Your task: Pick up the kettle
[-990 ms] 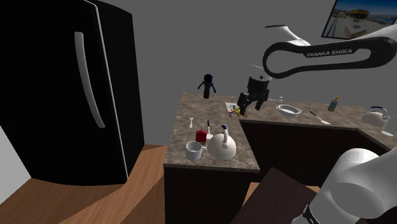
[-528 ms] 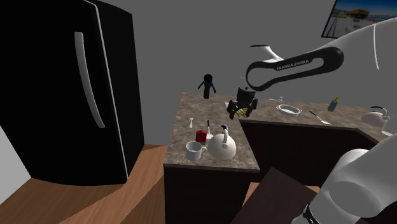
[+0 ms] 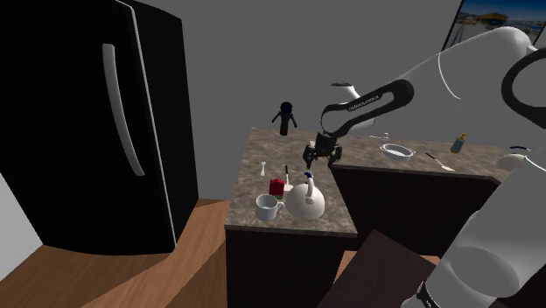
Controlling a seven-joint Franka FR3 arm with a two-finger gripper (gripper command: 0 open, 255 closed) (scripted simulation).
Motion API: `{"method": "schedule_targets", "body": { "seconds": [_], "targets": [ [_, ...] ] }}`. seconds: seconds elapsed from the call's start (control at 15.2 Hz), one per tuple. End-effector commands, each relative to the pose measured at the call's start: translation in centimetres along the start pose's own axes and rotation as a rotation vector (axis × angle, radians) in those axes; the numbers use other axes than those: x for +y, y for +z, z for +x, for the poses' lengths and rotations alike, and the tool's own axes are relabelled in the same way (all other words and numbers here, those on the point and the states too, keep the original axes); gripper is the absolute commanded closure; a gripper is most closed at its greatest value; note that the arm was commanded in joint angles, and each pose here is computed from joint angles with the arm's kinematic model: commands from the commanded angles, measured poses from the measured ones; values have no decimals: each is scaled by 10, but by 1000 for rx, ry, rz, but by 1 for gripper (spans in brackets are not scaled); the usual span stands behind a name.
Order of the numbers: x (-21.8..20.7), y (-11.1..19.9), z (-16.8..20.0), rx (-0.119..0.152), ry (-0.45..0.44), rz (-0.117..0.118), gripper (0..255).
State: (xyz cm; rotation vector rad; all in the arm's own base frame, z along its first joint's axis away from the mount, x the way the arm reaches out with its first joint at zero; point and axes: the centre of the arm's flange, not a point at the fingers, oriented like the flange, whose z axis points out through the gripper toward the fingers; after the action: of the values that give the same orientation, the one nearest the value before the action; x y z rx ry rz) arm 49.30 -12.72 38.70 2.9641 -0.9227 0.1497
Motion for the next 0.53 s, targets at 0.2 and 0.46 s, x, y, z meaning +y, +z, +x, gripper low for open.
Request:
{"method": "schedule_targets", "body": {
  "seconds": [0.2,0.46],
  "targets": [
    [9,53,39,0,102,13,0],
    [18,94,71,0,181,24,0]
  ]
}}
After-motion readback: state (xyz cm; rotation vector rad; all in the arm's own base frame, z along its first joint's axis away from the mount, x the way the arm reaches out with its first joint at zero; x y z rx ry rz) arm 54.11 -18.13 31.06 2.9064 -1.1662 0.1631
